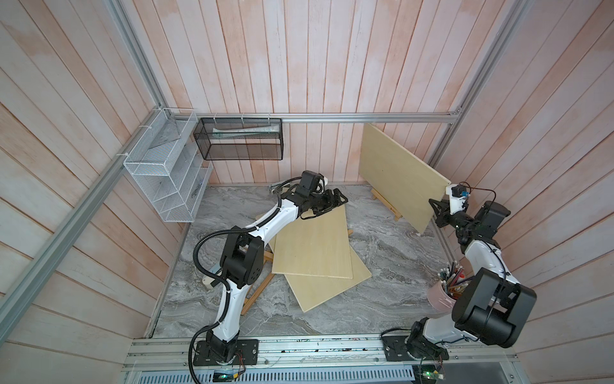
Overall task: Assemble the easel
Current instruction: Place the drawing board on the easel.
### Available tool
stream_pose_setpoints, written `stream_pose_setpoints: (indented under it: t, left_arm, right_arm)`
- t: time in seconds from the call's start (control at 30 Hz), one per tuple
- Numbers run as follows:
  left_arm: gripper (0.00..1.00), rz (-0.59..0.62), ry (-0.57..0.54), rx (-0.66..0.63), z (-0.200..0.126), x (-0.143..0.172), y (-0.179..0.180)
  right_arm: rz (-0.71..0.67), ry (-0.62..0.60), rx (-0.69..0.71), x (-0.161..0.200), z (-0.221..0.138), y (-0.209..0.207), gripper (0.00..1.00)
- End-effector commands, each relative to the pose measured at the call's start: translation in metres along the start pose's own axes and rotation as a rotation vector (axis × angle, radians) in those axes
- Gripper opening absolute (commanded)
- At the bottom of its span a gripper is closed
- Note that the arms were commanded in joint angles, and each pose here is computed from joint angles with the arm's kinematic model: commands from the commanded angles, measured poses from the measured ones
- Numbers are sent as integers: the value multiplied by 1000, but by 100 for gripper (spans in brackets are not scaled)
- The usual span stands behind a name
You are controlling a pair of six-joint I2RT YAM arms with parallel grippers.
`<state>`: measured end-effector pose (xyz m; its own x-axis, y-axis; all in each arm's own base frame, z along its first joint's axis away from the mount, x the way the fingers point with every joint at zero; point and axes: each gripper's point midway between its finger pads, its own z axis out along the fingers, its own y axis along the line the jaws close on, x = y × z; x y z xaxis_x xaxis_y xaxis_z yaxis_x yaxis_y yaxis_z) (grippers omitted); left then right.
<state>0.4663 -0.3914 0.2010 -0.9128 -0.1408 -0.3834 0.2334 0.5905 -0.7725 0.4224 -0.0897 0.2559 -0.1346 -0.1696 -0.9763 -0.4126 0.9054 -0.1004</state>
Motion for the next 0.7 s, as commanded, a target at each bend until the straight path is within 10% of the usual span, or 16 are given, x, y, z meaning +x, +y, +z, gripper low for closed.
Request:
stream_pose_setpoints:
  t: [0.0, 0.57, 0.67]
  left_arm:
    - [91, 22, 2, 25, 0, -3, -10]
    - [93, 21, 2, 12, -4, -1, -11]
    - [93, 20, 3, 13, -5, -1, -12]
  right_arm:
    - [35, 128, 166, 46, -1, -38, 0]
    - [250, 203, 39, 71, 3, -38, 0]
    - [257, 212, 76, 75, 0, -44, 12]
